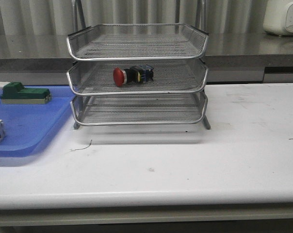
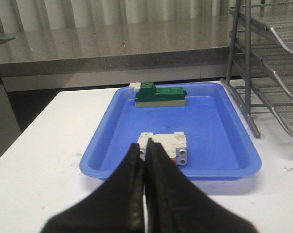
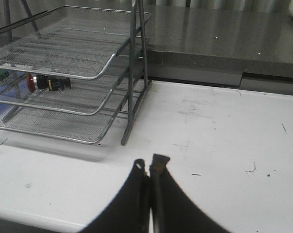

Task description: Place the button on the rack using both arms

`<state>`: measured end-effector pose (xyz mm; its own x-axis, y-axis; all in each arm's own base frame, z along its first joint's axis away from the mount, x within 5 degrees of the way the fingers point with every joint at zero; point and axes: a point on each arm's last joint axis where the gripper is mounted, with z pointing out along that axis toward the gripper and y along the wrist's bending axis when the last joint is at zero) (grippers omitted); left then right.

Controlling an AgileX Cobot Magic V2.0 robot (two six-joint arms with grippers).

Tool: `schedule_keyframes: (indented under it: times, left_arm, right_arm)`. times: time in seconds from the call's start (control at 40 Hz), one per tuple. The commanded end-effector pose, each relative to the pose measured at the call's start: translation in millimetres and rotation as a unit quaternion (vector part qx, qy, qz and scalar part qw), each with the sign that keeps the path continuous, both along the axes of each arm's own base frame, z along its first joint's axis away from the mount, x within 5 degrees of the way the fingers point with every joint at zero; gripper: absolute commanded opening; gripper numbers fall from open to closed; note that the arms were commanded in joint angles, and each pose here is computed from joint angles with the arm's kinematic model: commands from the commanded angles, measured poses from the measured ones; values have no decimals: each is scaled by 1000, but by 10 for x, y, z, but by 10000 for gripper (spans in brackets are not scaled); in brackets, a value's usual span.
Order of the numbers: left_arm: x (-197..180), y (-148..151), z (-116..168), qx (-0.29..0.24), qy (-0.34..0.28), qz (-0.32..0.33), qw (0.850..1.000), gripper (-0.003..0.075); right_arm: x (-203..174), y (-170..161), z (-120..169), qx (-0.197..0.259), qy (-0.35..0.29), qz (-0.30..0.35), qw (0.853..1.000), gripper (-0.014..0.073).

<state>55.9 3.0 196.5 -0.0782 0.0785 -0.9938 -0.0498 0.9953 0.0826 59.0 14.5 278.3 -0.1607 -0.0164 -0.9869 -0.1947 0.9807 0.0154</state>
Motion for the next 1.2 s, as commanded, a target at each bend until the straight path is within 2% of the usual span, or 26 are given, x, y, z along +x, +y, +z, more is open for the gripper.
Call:
schedule_keyframes:
  times: [0.0, 0.15, 0.4, 0.5, 0.73, 1.18]
  left_arm:
    - [-13, 3, 70, -3, -54, 2, 999, -19]
    - [-13, 3, 70, -3, -54, 2, 999, -19]
    - [-13, 3, 70, -3, -54, 2, 999, -19]
    - [-13, 3, 70, -3, -54, 2, 999, -19]
    - [-11, 3, 69, -3, -53, 2, 999, -19]
    - [-11, 3, 69, -3, -53, 2, 999, -19]
  right_arm:
    - [11, -16, 160, 8, -49, -11, 999, -62]
    - [52, -35, 44, 5, -70, -23, 997, -62]
    - [45, -83, -518, -44, -121, -47, 991, -62]
    - [19, -101, -720, -19, -117, -60, 991, -62]
    - [-36, -138, -766, 17, -98, -95, 991, -62]
    - [-36, -142, -768, 15, -97, -98, 990, -62]
